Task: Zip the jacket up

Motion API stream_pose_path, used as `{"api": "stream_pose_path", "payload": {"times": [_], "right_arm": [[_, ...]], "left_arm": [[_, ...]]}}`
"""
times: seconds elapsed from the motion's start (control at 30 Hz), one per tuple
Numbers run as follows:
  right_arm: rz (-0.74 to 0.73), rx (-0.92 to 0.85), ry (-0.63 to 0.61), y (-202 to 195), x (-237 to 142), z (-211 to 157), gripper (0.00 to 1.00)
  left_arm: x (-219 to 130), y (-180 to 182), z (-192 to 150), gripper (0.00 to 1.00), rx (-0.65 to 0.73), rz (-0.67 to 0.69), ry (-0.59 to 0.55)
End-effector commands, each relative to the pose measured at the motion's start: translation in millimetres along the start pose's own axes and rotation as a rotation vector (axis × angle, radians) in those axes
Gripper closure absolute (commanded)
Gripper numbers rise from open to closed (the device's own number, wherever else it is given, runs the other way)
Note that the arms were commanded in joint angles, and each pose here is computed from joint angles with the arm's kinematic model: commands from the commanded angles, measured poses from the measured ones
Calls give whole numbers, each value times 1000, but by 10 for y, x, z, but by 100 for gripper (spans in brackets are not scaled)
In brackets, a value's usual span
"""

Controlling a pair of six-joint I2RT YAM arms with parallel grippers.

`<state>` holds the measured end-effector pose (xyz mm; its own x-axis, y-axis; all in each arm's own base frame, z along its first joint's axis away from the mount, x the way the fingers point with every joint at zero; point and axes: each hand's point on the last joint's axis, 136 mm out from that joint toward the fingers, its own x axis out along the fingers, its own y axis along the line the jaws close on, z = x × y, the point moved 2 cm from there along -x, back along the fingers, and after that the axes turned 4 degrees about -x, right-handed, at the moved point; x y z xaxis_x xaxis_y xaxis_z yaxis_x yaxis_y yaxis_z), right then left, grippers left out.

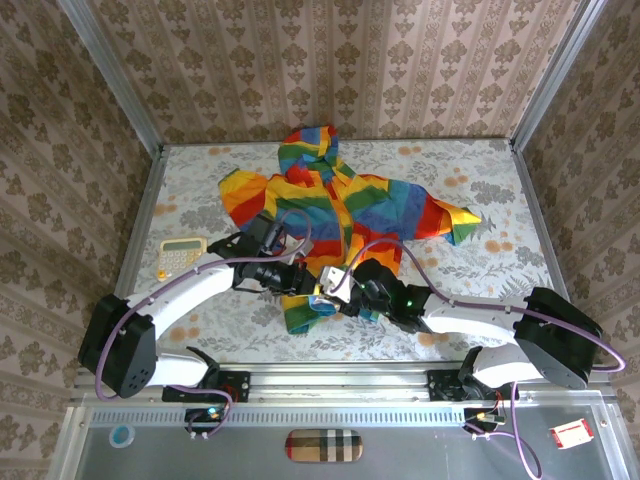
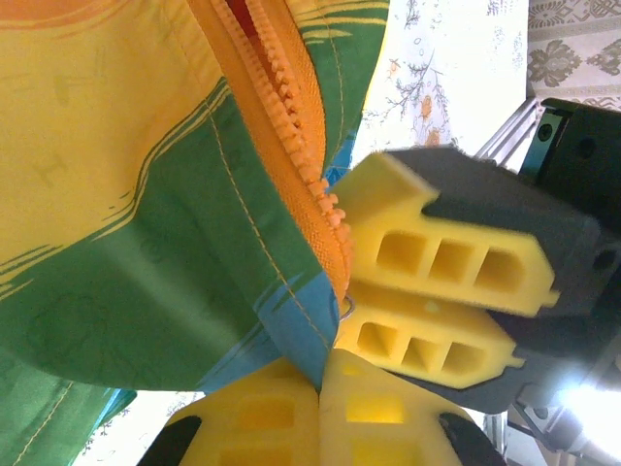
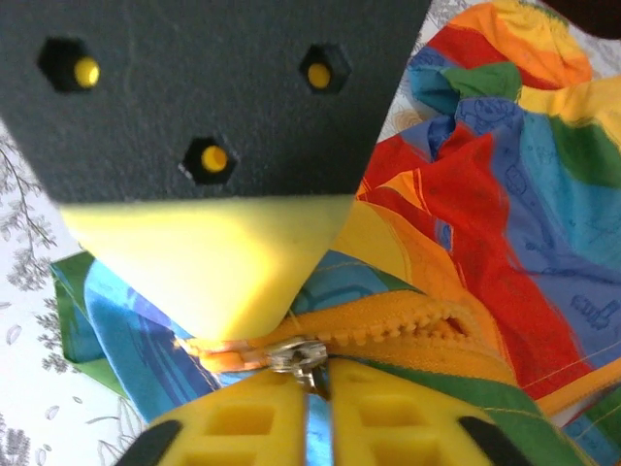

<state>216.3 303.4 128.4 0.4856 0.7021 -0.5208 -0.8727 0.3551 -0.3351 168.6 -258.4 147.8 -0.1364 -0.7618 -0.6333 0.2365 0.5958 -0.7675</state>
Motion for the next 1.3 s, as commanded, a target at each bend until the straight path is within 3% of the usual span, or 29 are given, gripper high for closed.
{"api": "stream_pose_path", "payload": {"times": [0.0, 0.33, 0.8, 1.27], "right_arm": [[-2, 11, -25, -51, -19, 199, 99], [-163, 148, 43, -336, -123, 180, 100], [-203, 338, 125, -636, -88, -75, 100], [-237, 410, 211, -1026, -58, -248, 100]], "left_arm": [[-71, -88, -5, 100, 35, -14, -3], [-110, 113, -167, 100, 17, 107, 31], [-83, 129, -368, 100, 36, 73, 61], [-56, 164, -500, 100, 36, 69, 97]]}}
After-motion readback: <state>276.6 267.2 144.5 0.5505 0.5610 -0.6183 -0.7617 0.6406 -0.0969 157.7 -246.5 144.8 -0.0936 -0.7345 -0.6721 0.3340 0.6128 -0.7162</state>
